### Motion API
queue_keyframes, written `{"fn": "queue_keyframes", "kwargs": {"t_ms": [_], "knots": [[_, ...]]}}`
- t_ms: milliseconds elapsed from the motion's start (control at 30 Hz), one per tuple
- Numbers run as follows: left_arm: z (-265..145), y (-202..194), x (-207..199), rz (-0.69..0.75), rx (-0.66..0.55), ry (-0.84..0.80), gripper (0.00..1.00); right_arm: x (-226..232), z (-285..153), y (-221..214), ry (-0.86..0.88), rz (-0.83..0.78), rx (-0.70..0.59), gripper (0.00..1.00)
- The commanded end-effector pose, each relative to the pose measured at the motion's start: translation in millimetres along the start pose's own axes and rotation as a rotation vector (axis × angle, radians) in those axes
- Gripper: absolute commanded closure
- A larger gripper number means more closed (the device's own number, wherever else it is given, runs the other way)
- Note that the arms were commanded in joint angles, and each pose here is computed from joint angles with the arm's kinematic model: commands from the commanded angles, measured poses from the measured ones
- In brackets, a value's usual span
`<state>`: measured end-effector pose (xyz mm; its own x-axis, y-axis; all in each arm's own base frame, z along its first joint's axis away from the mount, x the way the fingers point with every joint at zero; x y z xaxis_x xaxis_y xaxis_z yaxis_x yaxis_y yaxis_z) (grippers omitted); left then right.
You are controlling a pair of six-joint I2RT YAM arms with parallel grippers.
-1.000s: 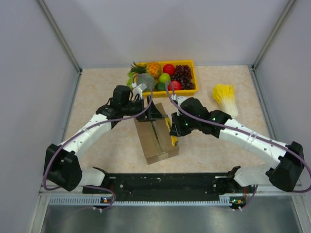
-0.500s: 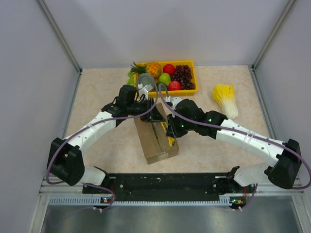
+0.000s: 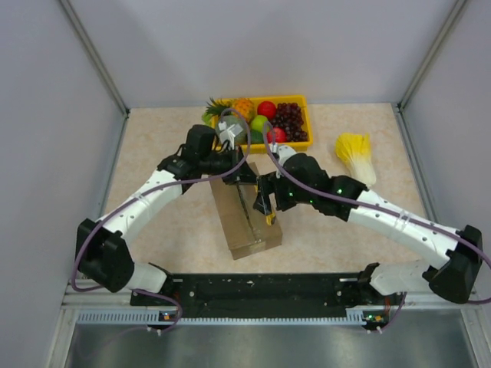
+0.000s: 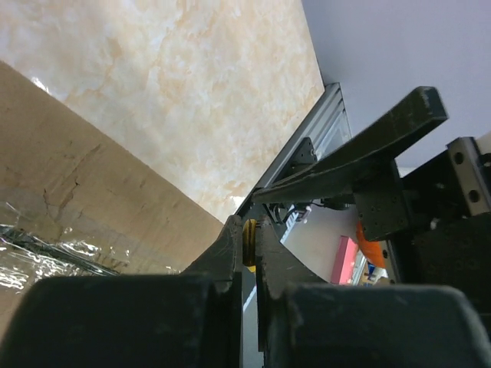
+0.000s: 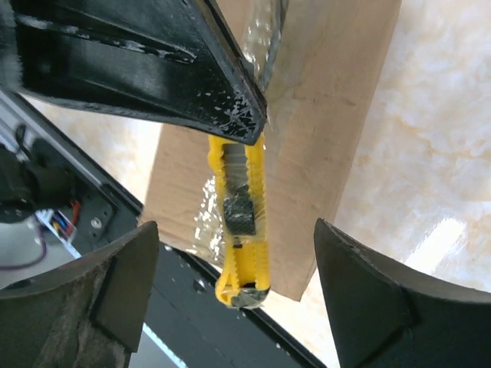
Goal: Unpack the express box
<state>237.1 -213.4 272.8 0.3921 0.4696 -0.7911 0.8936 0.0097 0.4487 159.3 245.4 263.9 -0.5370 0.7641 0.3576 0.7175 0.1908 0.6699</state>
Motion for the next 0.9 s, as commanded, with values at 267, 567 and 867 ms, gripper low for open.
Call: {"fn": "queue_keyframes", "kwargs": {"t_ms": [267,567,867], "knots": [[-68.8,51.9,-87.5,0.193,-0.46,-0.097,1.0,21.3,-65.3,61.7,0.218,0.224,-0.606,0.13],[-109.8,54.8,-132.7,0.179,-0.768,-0.31,1.0,38.6,-79.6,86.5,0.42,0.25,-0.778,0.08],[-110.7,47.3,-134.2,0.146,-0.772,-0.4,1.0,60.0,-110.0,104.6,0.661,0.16,-0.928,0.21]]}}
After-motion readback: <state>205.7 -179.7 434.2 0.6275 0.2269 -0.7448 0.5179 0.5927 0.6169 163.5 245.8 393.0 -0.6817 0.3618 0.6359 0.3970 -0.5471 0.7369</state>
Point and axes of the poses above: each gripper's point midway between its finger pads, its own z axis out along the fingers, its own x axis along the line the jaws close on, y = z × x, the point moved 9 cm from there along -z, back along the fingers, and after that the axes turned 1 degree about z, right-handed, at the moved point
